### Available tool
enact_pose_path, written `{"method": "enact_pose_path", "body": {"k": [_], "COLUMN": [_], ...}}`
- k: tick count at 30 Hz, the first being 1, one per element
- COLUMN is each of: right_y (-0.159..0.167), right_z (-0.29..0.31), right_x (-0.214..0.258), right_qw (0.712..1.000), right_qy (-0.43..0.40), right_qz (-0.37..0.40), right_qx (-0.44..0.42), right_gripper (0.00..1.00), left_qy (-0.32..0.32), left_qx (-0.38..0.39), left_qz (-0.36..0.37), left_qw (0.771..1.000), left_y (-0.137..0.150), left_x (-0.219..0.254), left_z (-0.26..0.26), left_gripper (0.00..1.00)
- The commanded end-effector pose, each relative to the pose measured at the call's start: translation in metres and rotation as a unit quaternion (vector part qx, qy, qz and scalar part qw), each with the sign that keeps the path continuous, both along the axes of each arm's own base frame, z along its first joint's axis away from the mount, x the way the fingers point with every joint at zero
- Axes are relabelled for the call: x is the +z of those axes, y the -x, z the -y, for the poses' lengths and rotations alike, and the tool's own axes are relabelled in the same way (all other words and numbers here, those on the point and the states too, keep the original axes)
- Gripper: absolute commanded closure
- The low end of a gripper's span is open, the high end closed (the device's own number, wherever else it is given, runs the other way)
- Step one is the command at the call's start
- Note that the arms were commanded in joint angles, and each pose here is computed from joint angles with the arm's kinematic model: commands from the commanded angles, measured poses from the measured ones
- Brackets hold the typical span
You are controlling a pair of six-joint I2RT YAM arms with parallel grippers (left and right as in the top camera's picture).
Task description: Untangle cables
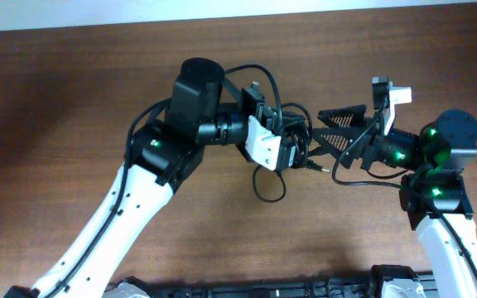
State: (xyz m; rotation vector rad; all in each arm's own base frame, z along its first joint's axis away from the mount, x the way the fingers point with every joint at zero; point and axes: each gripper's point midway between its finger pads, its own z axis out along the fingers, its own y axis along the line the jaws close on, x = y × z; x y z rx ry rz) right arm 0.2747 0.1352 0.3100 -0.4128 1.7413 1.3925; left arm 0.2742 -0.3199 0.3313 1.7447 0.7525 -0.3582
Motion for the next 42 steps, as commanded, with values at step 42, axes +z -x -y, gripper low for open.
{"method": "enact_pose_path", "body": {"k": [42], "right_y": [-0.019], "right_z": [0.009], "right_x": [-0.016], "right_qw": [0.998], "right_qy": [0.015], "right_qz": [-0.026], "right_qx": [-0.048], "right_gripper": [0.23], "left_qy": [0.119], "left_qx": [-0.295], "left_qz": [-0.083], "left_qw": [0.944], "left_y": [0.108], "left_x": [0.051], "left_z": [0.004], "left_gripper": [1.00]}}
